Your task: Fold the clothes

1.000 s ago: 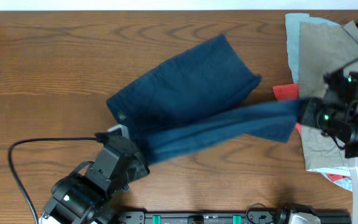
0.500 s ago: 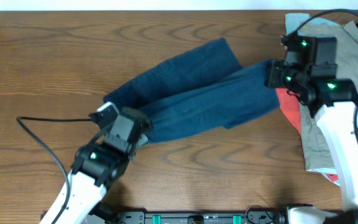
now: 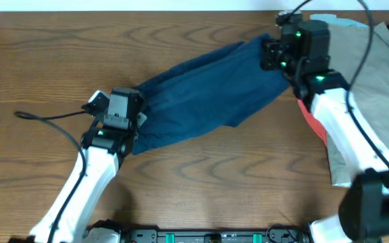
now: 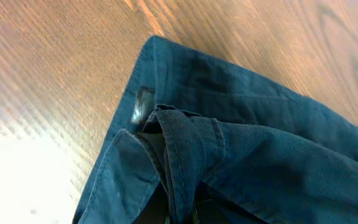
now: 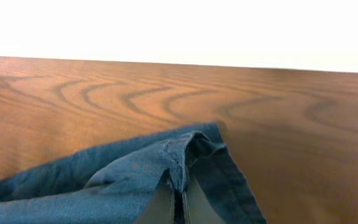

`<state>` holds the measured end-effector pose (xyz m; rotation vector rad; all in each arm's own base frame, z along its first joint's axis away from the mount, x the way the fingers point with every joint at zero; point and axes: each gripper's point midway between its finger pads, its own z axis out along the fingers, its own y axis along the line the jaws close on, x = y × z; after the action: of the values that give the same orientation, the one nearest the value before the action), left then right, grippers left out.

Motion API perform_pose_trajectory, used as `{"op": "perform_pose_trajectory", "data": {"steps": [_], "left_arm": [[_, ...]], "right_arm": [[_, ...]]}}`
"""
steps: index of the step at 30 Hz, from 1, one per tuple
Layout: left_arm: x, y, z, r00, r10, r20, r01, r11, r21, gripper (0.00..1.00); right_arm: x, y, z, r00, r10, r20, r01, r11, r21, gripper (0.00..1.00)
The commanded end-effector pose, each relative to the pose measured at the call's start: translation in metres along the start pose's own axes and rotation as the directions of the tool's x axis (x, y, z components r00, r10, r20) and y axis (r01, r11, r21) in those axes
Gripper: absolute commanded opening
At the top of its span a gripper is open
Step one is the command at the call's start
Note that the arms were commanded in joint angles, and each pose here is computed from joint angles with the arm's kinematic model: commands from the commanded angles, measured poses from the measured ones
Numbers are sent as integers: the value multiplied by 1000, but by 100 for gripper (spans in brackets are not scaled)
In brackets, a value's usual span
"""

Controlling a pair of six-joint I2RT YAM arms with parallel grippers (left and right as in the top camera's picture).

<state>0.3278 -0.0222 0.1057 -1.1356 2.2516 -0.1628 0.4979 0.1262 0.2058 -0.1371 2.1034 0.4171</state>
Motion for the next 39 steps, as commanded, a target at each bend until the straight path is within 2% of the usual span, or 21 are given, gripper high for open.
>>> {"op": "perform_pose_trajectory", "data": {"steps": [1,2,3,4,5,7,8,11,16,19,21,24,26,29,35,37,39], "left_arm": [[-18,14,17,997,-31,73,36,996,-79,7],[-19,13,21,996,-36,76,42,996,-77,11],[-21,10,27,996,-42,82,48,996,-71,22],[-23,8,32,995,-39,88,45,997,-65,34],[-25,5,37,995,-18,95,23,998,-58,56],[-29,2,42,994,43,97,-39,998,-46,84],[-30,0,43,994,67,83,-64,997,-33,89],[-26,-1,45,997,80,11,-81,997,17,100],[-13,-1,47,991,44,-127,-34,996,87,98],[-3,4,48,984,46,-170,-34,997,74,98],[3,11,50,980,47,-194,-39,998,45,98],[13,21,56,970,46,-238,-47,999,5,98],[22,23,60,960,45,-276,-47,999,1,98],[32,30,66,948,42,-316,-52,998,-23,98],[42,39,74,935,36,-352,-62,996,-61,98],[42,39,74,935,36,-352,-62,996,-62,98],[42,39,74,935,36,-352,-62,996,-62,98]], "right_arm": [[-2,-13,25,999,-15,41,12,998,69,1],[0,-13,33,999,-19,47,16,998,64,2],[4,-12,43,998,-22,52,19,998,59,16],[9,-13,51,998,-24,53,21,998,56,40],[15,-14,59,998,-24,49,21,998,55,68],[26,-18,68,999,-20,27,19,998,61,87],[30,-20,68,1000,-17,13,16,998,65,99],[40,-27,66,999,-4,-32,6,997,81,99],[74,-33,62,985,26,-169,-9,995,104,99],[96,-34,59,967,37,-251,-8,993,114,99],[113,-34,58,950,22,-311,14,993,113,91],[146,-36,56,907,38,-418,16,992,126,72],[164,-41,52,877,57,-478,15,989,145,63],[185,-53,45,835,84,-543,27,981,193,57],[205,-84,20,773,123,-622,125,932,339,37],[210,-91,12,754,131,-643,157,915,371,34],[214,-99,4,737,142,-661,184,899,398,36]]}}
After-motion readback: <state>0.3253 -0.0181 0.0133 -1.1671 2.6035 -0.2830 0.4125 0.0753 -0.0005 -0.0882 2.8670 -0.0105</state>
